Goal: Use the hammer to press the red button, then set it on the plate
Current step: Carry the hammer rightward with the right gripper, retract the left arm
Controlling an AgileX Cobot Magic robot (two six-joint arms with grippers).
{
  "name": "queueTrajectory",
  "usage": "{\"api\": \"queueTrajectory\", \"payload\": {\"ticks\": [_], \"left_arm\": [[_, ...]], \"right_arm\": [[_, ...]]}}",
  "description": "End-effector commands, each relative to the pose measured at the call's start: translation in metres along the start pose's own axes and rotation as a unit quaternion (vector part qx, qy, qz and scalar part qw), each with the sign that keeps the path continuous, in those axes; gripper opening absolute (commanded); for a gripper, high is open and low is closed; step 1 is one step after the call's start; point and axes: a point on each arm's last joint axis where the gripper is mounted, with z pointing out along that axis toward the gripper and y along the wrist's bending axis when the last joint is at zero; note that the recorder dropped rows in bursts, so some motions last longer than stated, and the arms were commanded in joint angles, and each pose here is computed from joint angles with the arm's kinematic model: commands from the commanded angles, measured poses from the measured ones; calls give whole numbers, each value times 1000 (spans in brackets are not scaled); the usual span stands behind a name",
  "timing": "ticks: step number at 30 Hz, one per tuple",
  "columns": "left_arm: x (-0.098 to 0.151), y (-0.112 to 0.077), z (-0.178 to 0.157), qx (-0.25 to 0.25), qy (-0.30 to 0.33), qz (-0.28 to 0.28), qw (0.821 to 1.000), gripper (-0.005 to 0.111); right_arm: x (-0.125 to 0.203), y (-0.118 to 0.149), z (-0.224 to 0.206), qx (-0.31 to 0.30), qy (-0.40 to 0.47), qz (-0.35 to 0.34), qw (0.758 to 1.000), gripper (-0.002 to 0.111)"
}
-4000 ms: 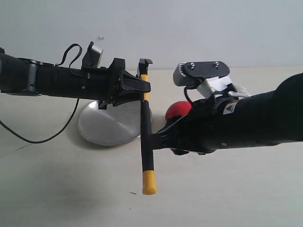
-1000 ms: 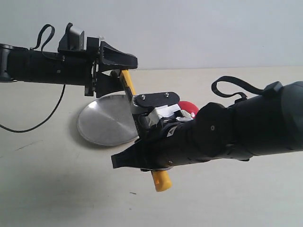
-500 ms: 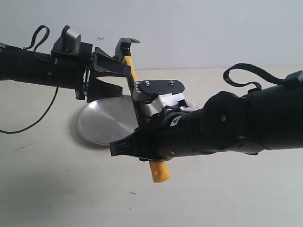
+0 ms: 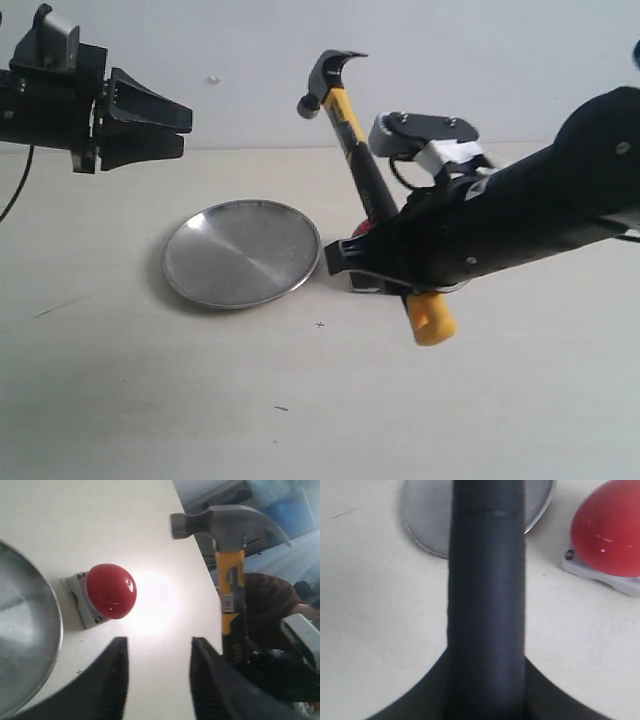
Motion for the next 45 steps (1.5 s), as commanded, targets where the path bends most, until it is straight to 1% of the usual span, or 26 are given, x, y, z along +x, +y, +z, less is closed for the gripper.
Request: {"api": "queueTrajectory", "payload": {"ticks": [1,2,5,8,10,11,12,13,14,16,18,21,24,27,31,33,38,40,45], "left_arm": [[2,-8,-17,-10,-10,12,1000,3],[4,-8,-20,-12,-13,20,1000,1],[17,-14,-33,-11,-36,31,999,1],[37,-21,-41,0,-69,38,997,0],[66,-25,-47,12,-118,46,992,0],[76,-26,-49,12,-136,55,989,0],[93,-27,-49,11,-151,65,986,0],[109,-27,-48,8,-157,69,985,0],[126,-29,-47,2,-158,86,984,0],[159,-32,-45,-8,-147,112,983,0],[187,-36,-45,-14,-140,129,982,0],[209,-40,-44,-19,-134,149,979,0],[228,-43,-44,-21,-130,159,979,0],[243,-47,-44,-25,-128,180,975,0],[255,-51,-45,-28,-129,205,970,0],[256,-53,-46,-36,-132,215,967,0],[254,-49,-52,-90,-147,225,959,0],[253,-48,-54,-98,-155,223,957,0],[251,-46,-57,-106,-165,219,956,0]], "right_arm": [[-12,-7,-43,25,-52,-28,998,0],[-11,-9,-51,35,-50,-30,998,0],[-1,-20,-82,107,-21,-26,994,0],[7,-20,-96,117,3,-27,993,0],[13,-19,-104,120,20,-26,992,0],[14,-18,-107,120,20,-27,992,0],[17,-18,-111,117,5,-28,993,0],[21,-18,-112,110,-10,-25,994,0],[27,-18,-113,100,-24,-17,995,0],[38,-21,-109,101,-5,-11,995,0],[40,-22,-107,101,2,-7,995,0],[39,-22,-106,101,2,-7,995,0],[40,-23,-104,100,-5,-7,995,0],[43,-24,-98,90,-19,4,996,0],[44,-27,-91,94,-25,0,995,0],[43,-28,-88,99,-20,-5,995,0],[36,-30,-78,115,31,1,993,0],[35,-30,-74,119,52,4,992,0],[37,-32,-66,119,74,2,990,0]]}}
